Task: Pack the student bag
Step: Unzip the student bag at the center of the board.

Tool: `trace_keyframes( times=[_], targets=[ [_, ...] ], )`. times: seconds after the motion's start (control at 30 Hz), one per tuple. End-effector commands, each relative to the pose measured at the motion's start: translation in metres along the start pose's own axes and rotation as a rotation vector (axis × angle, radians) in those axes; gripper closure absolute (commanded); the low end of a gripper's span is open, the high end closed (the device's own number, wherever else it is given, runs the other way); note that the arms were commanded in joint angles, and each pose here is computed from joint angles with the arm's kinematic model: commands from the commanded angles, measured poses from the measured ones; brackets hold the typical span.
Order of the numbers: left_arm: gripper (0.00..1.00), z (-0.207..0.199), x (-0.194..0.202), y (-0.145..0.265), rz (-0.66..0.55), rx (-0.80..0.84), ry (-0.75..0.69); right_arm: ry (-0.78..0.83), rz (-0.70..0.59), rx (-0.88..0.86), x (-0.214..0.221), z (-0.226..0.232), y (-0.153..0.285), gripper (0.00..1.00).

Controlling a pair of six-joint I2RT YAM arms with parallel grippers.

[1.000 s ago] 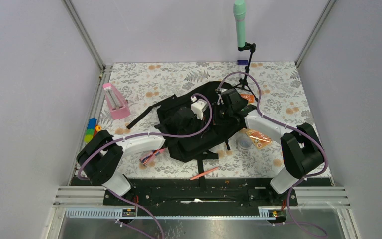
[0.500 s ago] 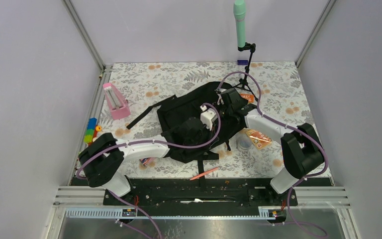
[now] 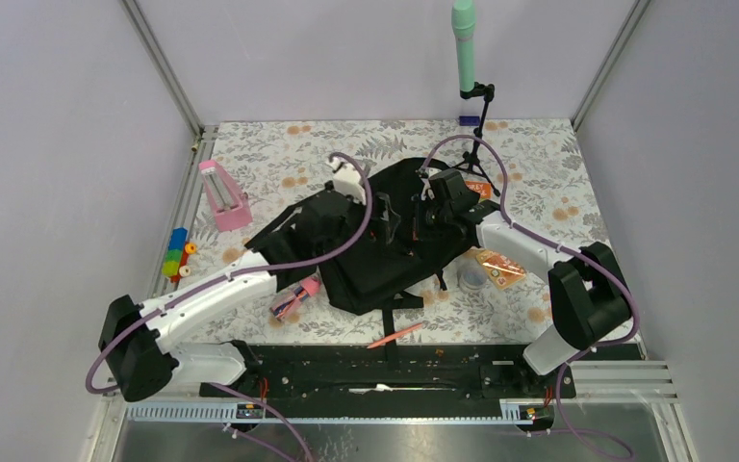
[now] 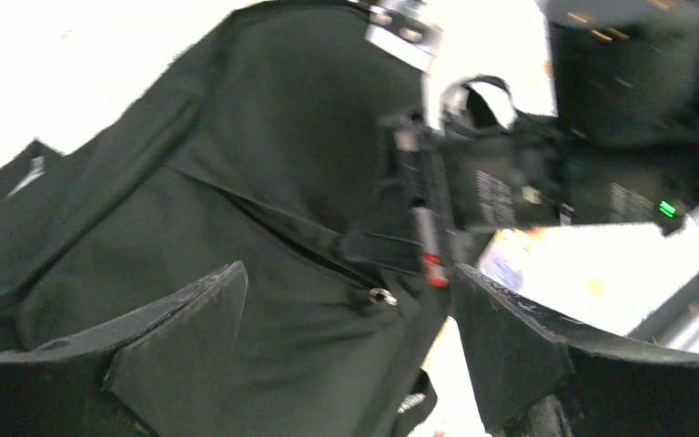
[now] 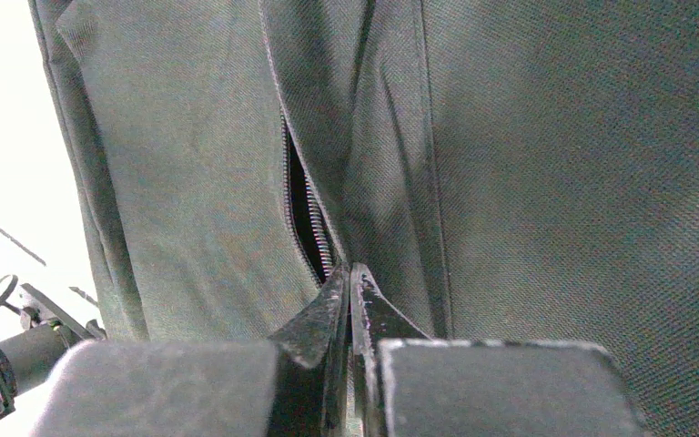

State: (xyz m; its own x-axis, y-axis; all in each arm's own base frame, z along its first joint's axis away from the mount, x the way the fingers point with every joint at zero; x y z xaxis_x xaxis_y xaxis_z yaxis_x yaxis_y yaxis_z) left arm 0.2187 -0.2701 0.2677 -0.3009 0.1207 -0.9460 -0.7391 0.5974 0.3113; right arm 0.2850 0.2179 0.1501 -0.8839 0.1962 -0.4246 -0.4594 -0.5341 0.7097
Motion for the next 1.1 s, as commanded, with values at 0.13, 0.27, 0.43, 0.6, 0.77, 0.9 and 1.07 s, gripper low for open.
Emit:
trace_keyframes(
  times=[0.13,0.27,0.43,0.6,0.77,0.9,1.07],
  targets=[
    [0.15,0.05,0.023,-0.014,0.087,-0.152,0.189,0.056,-0.077,-0.062,-0.014,0.011,0.011,1.0],
    [0.17,0.058,0.04,-0.034,0.143,-0.174,0.289,0.046,-0.113,-0.082,-0.011,0.009,0.013,1.0],
    [0.18,0.056,0.055,-0.06,0.197,-0.177,0.338,0.033,-0.112,-0.084,-0.009,0.009,0.012,1.0],
    [0.19,0.059,0.071,-0.083,0.256,-0.205,0.367,0.027,-0.109,-0.095,-0.008,0.009,0.011,1.0],
    [0.18,0.06,0.073,-0.099,0.276,-0.222,0.364,0.033,-0.106,-0.092,-0.006,0.007,0.01,1.0],
    [0.18,0.06,0.074,-0.104,0.276,-0.224,0.371,0.035,-0.106,-0.085,-0.005,0.005,0.009,1.0],
    [0.18,0.06,0.077,-0.107,0.274,-0.227,0.378,0.04,-0.103,-0.082,-0.004,0.004,0.009,1.0]
  ],
)
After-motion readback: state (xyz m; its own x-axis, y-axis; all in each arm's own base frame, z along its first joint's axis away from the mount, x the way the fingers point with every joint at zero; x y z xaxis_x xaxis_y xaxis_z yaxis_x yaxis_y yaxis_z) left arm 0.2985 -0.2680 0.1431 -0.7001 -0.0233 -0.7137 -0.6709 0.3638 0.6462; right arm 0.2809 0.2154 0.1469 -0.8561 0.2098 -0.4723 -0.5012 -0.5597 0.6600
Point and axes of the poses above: each gripper's point midway between its finger pads, its own y axis back along the fingers, its own z axis along the line the jaws close on, x = y × z, the point moved 7 cm from there along y, back along the fingers, and after that the axes turned 12 degrees about -y, right-handed, at the moved point
